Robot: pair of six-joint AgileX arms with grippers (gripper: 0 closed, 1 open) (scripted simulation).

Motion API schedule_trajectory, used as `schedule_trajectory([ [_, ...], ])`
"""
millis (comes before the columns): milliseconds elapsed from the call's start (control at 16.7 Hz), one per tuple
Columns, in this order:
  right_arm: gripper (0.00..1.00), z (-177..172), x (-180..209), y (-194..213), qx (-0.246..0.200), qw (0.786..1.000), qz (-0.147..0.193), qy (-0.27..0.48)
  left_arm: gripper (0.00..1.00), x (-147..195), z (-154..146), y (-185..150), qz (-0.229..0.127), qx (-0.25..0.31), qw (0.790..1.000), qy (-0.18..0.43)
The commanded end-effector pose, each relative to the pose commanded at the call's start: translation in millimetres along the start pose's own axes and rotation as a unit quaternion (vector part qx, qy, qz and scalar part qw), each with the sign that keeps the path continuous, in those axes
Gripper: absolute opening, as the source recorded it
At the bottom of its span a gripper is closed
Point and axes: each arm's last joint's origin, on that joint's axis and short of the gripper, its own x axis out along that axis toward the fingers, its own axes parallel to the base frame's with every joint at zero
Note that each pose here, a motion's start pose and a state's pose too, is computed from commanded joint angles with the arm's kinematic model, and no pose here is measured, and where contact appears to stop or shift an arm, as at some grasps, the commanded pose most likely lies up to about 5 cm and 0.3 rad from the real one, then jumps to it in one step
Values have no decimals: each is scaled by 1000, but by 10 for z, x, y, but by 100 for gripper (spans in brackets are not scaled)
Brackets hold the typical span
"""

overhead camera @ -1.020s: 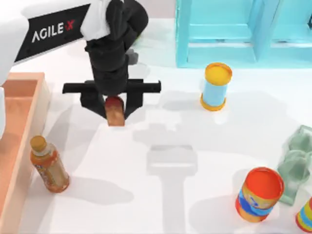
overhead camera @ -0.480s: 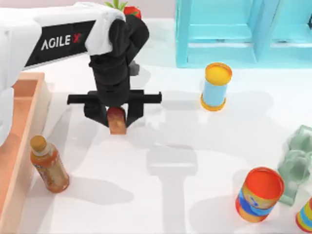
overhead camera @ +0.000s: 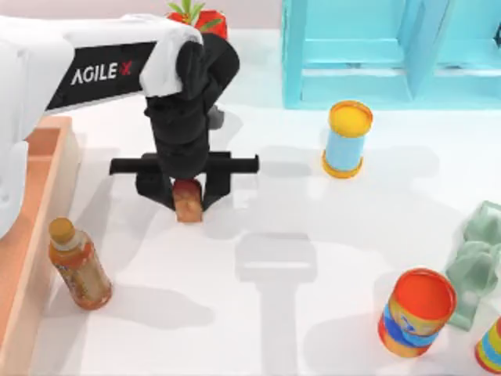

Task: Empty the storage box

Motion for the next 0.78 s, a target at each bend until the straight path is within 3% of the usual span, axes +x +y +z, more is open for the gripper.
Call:
schedule_trajectory([
  [600, 100, 0, 0, 0, 0, 1000, 0, 0, 98, 0, 0, 0, 0, 0, 1000, 0],
  [780, 100, 0, 0, 0, 0, 1000, 0, 0, 100, 0, 0, 0, 0, 0, 1000, 0],
])
